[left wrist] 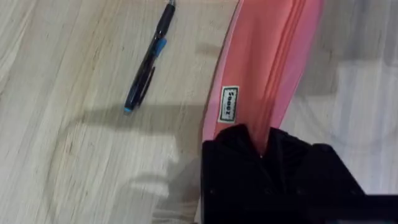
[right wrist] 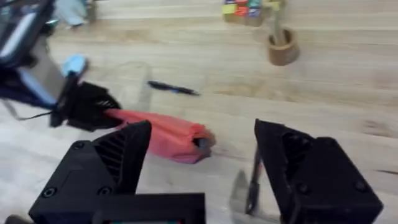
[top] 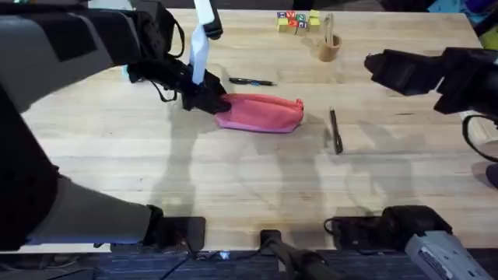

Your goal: Unzip the bag, pick up the pens from the table one at a time and place them inside, then zip the bag closed.

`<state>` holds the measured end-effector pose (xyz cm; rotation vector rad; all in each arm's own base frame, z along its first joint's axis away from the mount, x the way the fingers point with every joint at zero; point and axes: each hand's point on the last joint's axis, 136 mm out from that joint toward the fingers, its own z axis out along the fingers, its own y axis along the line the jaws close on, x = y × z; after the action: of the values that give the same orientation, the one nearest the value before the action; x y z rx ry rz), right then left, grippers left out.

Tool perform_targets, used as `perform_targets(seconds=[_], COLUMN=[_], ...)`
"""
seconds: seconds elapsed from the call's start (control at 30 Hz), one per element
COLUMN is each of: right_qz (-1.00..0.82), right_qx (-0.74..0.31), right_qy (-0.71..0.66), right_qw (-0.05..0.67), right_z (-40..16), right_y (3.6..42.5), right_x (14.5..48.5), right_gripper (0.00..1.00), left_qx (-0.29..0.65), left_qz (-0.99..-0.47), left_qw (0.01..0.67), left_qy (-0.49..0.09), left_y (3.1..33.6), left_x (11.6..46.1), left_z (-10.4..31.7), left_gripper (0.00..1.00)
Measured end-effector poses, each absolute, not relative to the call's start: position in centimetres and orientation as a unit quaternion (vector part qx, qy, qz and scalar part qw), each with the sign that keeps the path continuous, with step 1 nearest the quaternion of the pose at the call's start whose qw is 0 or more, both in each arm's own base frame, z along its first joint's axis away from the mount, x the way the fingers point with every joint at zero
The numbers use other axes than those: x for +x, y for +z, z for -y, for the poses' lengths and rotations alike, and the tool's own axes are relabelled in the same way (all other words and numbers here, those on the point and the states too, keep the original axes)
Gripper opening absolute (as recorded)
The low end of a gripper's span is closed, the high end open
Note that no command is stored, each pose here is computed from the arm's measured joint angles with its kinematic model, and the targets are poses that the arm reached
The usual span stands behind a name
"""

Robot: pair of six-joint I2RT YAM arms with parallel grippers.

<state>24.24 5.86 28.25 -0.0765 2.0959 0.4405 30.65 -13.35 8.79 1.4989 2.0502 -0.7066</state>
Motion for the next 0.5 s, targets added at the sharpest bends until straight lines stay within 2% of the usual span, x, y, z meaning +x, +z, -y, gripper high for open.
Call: perform_targets(seconds=[0.33,0.5], right_qz=[-0.856,-0.873], right_qx=[-0.004,0.033], right_qy=[0.242,0.261], right_qw=[0.457,0.411], right_z=[-7.2,-7.4], right_y=[28.4,26.7], right_x=[23.8,24.1], right_gripper=[0.996,0.996], left_qx=[0.551,0.551], left_qz=[-0.753,-0.753], left_qw=[0.25,0.25], left_qy=[-0.259,-0.259], left_y=[8.8,8.8], left_x=[30.7,30.7], left_z=[13.3,13.3], left_gripper=[0.042,0.042])
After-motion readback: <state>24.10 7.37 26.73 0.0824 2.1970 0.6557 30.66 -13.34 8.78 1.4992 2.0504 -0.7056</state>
